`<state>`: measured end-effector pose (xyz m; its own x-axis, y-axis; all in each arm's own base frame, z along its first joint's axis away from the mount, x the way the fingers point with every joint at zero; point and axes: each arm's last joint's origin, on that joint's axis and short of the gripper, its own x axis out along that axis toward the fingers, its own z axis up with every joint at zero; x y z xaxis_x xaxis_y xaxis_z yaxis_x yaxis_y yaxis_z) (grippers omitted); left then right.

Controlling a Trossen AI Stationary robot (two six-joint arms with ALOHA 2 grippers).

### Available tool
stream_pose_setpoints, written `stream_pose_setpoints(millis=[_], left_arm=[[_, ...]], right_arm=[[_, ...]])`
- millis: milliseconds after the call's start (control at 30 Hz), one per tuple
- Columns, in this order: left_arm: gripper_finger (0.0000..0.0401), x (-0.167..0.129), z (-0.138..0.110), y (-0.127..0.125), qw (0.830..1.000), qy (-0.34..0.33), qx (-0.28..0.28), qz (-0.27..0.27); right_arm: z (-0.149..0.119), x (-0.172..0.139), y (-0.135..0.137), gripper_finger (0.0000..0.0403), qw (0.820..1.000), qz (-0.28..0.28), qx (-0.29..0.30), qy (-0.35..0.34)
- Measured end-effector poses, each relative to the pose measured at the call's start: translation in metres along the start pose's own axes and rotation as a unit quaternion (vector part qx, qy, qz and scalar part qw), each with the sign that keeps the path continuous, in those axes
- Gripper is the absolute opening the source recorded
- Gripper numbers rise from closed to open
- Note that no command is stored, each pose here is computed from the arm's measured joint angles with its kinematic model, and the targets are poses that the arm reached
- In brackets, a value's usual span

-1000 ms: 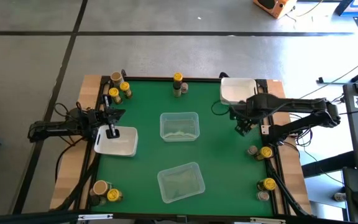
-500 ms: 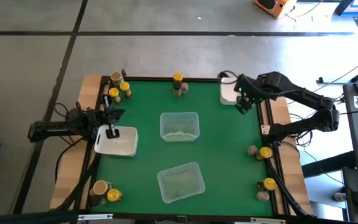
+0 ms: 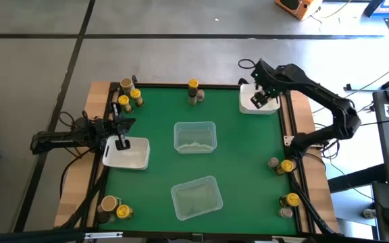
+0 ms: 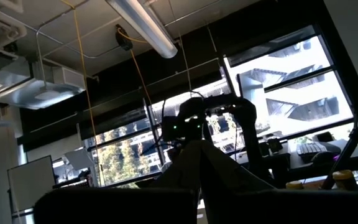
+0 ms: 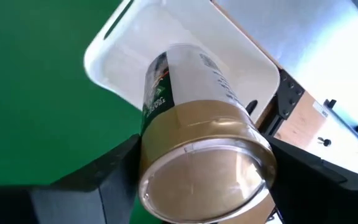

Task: Sort spices by type
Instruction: Put the golden spice bottle into the top white bin

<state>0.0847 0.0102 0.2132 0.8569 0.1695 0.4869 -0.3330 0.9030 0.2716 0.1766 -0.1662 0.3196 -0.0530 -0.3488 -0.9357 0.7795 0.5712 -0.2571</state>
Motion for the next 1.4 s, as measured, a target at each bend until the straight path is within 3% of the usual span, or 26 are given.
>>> stream_pose_setpoints(millis=[267,800,1100,1400], left_arm=[[0.0003,0.000,0.000,0.000,1.000,0.000,0.002,0.000],[0.0004,0.000,0.000,0.000,1.000,0.000,0.003,0.000],[0.0004,0.000,0.000,0.000,1.000,0.000,0.003,0.000],[0.0004,0.000,0.000,0.000,1.000,0.000,0.003,0.000]], right_arm=[[0.028,0.041,0.000,0.0299,0.999,-0.005,-0.018,0.035],[0.054,0.095,0.020,0.0300,0.997,0.023,-0.042,0.068],[0.060,0.104,0.023,0.0306,0.997,0.022,-0.050,0.061],[0.059,0.104,0.022,0.0350,0.997,0.005,-0.049,0.064]])
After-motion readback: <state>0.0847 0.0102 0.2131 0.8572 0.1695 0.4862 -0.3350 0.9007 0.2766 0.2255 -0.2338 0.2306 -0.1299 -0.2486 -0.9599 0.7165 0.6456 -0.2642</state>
